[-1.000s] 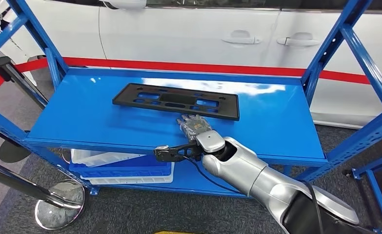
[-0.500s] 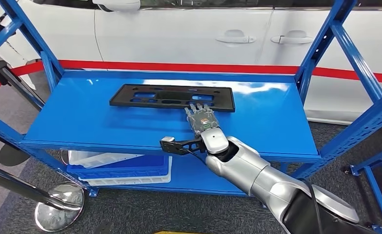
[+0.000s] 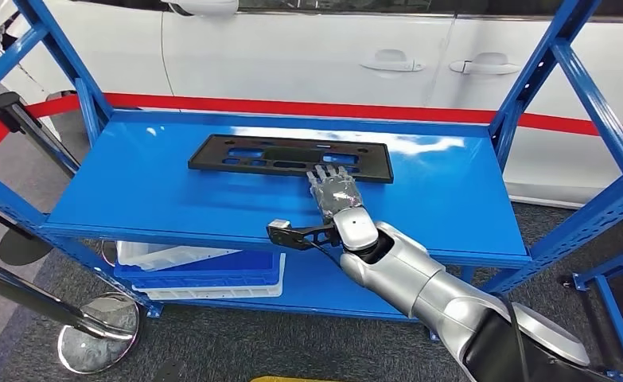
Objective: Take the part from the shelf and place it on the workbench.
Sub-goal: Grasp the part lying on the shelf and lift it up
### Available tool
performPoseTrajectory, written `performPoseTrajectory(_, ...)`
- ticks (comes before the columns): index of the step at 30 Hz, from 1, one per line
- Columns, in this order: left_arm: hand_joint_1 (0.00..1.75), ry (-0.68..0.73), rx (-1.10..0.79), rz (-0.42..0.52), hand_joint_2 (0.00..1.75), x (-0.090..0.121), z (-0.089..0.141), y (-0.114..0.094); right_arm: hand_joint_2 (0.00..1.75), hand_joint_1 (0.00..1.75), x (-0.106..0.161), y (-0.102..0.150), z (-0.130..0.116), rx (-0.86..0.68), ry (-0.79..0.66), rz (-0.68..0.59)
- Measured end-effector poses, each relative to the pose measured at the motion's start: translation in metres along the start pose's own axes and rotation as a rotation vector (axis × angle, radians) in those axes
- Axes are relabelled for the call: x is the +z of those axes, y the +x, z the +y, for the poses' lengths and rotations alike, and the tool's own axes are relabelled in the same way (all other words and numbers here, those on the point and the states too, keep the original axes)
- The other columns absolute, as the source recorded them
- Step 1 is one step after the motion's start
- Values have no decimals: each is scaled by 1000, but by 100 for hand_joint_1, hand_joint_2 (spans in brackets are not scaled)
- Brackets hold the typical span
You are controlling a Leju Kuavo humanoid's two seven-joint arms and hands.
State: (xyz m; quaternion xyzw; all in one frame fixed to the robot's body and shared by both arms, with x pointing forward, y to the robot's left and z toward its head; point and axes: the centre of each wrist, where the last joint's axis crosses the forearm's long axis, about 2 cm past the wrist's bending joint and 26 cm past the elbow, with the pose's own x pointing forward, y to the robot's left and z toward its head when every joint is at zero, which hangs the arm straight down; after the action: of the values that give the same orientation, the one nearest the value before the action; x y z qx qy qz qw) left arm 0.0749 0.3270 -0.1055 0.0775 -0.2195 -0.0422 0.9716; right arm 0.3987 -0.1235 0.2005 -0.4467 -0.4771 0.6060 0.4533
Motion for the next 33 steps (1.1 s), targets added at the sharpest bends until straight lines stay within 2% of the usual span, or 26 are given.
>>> performPoseTrajectory(3,0,-2,-3,-9,0,0,-1,0,175,0,-1,-3,-3,-27,-10,-2)
performPoseTrajectory(9,0,-6,15,-14,0,0,-1,1,175,0,2,6,-25,-54,113,-59)
performPoseTrajectory(15,0,-43,18,-31,0,-1,-1,2,175,0,4,14,-44,-67,36,-84)
performPoseTrajectory(23,0,-50,10,-41,0,0,-1,2,175,0,4,10,-36,-62,-88,-72)
performPoseTrajectory(33,0,-55,5,-43,0,0,-2,0,175,0,5,4,-23,-53,-68,-57)
